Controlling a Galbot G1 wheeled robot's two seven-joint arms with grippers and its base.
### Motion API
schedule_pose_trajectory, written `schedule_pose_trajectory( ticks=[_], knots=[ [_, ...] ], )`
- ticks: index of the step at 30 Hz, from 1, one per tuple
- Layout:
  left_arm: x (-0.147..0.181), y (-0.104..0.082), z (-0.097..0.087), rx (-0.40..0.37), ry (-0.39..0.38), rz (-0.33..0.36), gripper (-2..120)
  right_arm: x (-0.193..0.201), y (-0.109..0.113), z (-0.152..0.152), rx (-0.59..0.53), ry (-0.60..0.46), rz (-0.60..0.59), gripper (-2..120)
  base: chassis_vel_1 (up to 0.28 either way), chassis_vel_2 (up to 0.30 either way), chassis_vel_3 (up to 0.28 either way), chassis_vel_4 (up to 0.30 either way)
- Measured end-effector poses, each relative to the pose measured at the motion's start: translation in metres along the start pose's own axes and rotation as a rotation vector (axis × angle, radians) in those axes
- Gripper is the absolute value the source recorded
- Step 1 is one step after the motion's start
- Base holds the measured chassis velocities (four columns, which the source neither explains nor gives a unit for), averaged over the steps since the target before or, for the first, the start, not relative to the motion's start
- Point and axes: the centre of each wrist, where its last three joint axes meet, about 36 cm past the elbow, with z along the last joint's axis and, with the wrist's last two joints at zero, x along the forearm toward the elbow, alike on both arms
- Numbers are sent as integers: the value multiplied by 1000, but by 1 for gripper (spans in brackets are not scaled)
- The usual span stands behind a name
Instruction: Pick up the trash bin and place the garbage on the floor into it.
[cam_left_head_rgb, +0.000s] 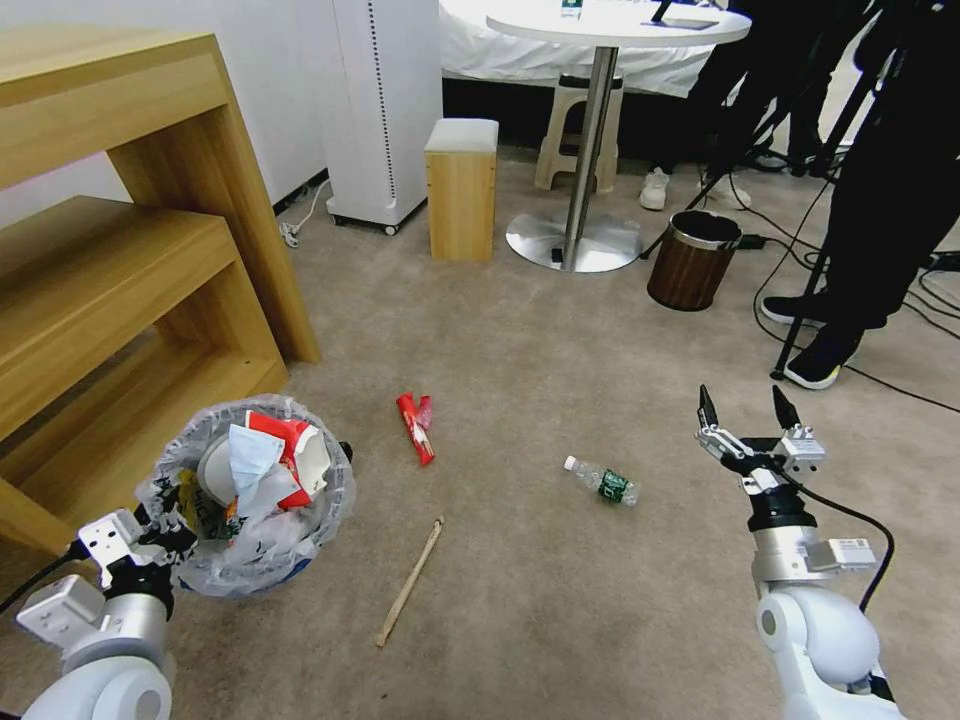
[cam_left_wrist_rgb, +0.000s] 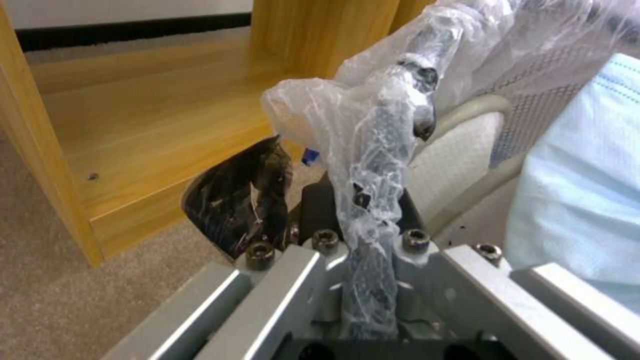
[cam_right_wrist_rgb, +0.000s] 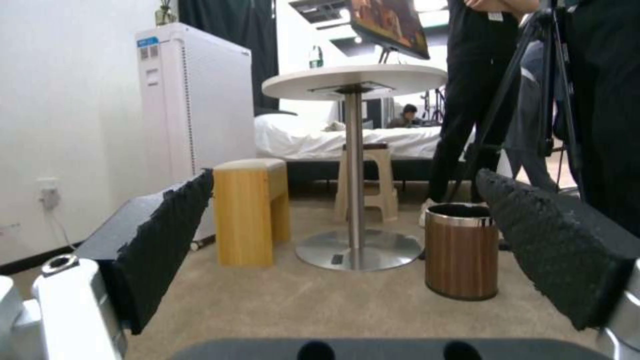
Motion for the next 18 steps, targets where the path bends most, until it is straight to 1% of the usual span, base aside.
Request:
schedule_pose_trajectory(
  ticks=[4,13,18],
  knots=[
    [0,0,0,-3,0,1,1,1,0,-1,3,16,-2,100,0,0,0,0],
    [2,-2,-2,-8,-7,4,1,1,1,0,1,19,-8,100,0,0,0,0],
    [3,-2,-3,-9,-9,5,1,2,5,1,-14,20,-10,100,-85,81,83,-78]
  ],
)
